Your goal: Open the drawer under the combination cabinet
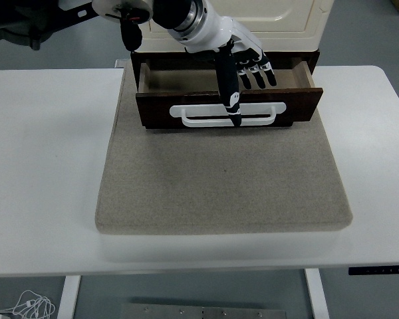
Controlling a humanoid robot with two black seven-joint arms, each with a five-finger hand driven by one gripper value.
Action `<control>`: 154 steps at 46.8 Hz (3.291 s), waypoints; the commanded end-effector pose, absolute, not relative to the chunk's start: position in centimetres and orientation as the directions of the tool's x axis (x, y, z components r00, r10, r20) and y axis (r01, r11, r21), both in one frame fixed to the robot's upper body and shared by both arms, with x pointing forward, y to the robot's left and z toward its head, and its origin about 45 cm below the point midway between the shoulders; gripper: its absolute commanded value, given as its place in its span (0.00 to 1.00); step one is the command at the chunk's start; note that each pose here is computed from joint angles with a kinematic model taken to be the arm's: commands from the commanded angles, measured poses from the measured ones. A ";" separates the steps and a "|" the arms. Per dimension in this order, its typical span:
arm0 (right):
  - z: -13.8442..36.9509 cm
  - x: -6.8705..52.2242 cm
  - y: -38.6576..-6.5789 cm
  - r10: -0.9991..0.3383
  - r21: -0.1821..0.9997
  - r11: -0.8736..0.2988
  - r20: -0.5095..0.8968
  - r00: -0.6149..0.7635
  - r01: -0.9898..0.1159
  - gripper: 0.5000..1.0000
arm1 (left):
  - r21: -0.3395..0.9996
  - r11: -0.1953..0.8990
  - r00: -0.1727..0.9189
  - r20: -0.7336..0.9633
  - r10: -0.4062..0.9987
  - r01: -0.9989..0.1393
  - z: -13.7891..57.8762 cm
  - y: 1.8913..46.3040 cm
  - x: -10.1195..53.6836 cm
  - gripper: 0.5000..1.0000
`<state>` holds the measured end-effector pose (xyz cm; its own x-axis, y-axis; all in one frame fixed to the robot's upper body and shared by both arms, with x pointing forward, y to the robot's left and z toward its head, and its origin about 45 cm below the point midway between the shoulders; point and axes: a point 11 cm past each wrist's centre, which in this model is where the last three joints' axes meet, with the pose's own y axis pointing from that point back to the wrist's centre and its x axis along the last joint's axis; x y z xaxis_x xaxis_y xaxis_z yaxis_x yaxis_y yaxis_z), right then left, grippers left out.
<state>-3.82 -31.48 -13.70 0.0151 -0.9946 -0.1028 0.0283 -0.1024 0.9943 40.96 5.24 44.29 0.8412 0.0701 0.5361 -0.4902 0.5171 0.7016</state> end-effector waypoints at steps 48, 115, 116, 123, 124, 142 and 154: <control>-13.7 -3.8 -31.5 -0.995 0.994 -0.102 -0.103 0.015 0.028 0.85 | 0.733 0.514 0.866 0.499 0.040 -0.446 43.1 5.7 40.8 1.00; -13.7 -3.8 -31.5 -0.995 0.994 -0.102 -0.103 0.015 0.028 0.85 | -0.485 0.469 0.466 0.137 0.874 -0.738 73.4 27.1 45.1 1.00; -13.7 -3.8 -31.5 -0.995 0.994 -0.102 -0.103 0.015 0.028 0.85 | -0.495 0.439 0.445 0.114 0.888 -0.750 73.3 28.0 45.5 1.00; -13.7 -3.8 -31.5 -0.995 0.994 -0.102 -0.103 0.017 0.029 0.85 | -0.520 0.259 0.327 -0.042 0.944 -0.814 70.6 34.0 47.9 1.00; -13.7 -3.8 -31.5 -0.995 0.994 -0.102 -0.103 0.015 0.028 0.85 | -0.518 0.241 0.319 -0.066 0.945 -0.820 70.1 34.5 48.2 1.00; -13.7 -3.8 -31.5 -0.994 0.994 -0.104 -0.104 0.016 0.029 0.85 | -0.317 0.062 0.176 -0.348 0.921 -0.947 55.9 41.1 52.1 1.00; -13.7 -3.8 -31.5 -0.994 0.994 -0.104 -0.104 0.016 0.029 0.85 | -0.138 0.071 0.128 -0.470 0.873 -0.988 45.1 39.5 53.7 1.00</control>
